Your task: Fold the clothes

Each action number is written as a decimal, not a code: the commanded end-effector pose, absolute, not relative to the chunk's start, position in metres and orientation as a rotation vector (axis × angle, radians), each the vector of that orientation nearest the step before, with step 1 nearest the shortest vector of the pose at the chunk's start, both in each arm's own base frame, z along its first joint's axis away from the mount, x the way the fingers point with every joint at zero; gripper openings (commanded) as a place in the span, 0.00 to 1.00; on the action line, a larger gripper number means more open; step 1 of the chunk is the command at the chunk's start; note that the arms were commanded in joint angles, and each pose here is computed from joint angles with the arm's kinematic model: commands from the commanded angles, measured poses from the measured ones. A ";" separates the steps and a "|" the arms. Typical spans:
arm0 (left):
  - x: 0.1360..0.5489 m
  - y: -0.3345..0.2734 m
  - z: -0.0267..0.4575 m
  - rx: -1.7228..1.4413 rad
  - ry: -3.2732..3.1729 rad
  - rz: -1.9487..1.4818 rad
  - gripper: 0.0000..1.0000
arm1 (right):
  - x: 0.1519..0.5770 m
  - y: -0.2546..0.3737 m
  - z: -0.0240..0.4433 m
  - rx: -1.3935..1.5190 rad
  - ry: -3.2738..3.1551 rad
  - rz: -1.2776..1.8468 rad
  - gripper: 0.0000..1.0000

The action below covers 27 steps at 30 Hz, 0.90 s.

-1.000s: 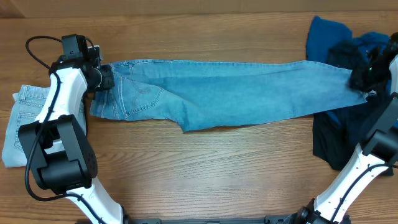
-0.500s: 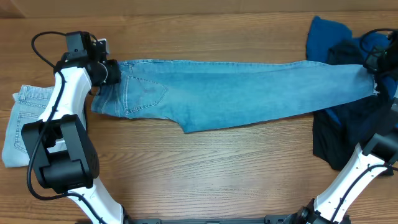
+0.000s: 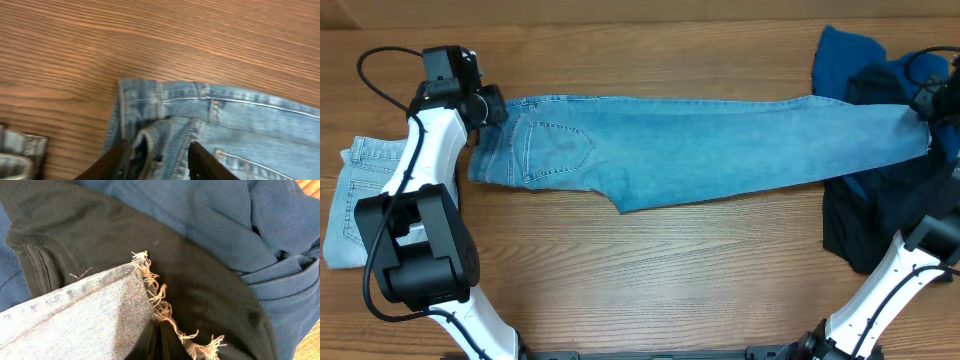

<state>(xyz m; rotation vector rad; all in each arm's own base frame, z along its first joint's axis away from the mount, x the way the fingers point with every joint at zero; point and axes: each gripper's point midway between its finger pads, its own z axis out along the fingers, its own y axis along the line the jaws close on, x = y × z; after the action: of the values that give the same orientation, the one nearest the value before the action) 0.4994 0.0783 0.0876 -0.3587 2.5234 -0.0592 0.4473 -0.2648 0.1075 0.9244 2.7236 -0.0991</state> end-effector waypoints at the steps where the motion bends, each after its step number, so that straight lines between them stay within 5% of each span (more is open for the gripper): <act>1: 0.499 0.098 0.101 -0.331 2.498 0.117 0.44 | 0.447 -0.279 0.128 0.941 2.662 -0.154 0.04; 10: 0.500 0.079 0.053 -0.275 2.595 -0.011 0.52 | 0.447 -0.279 0.128 0.940 2.662 -0.151 0.04; 16: 0.509 0.080 0.054 -0.202 2.569 0.011 0.26 | 0.446 -0.278 0.127 0.943 2.669 -0.149 0.04; 27: 0.543 0.124 0.109 -0.496 2.339 -0.011 0.27 | 0.450 -0.281 0.121 0.940 2.658 -0.152 0.04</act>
<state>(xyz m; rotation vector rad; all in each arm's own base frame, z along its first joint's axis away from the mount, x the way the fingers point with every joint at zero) 0.5356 0.1117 0.0923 -0.4193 2.4043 -0.0049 0.4500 -0.2665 0.1084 0.9200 2.7107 -0.1017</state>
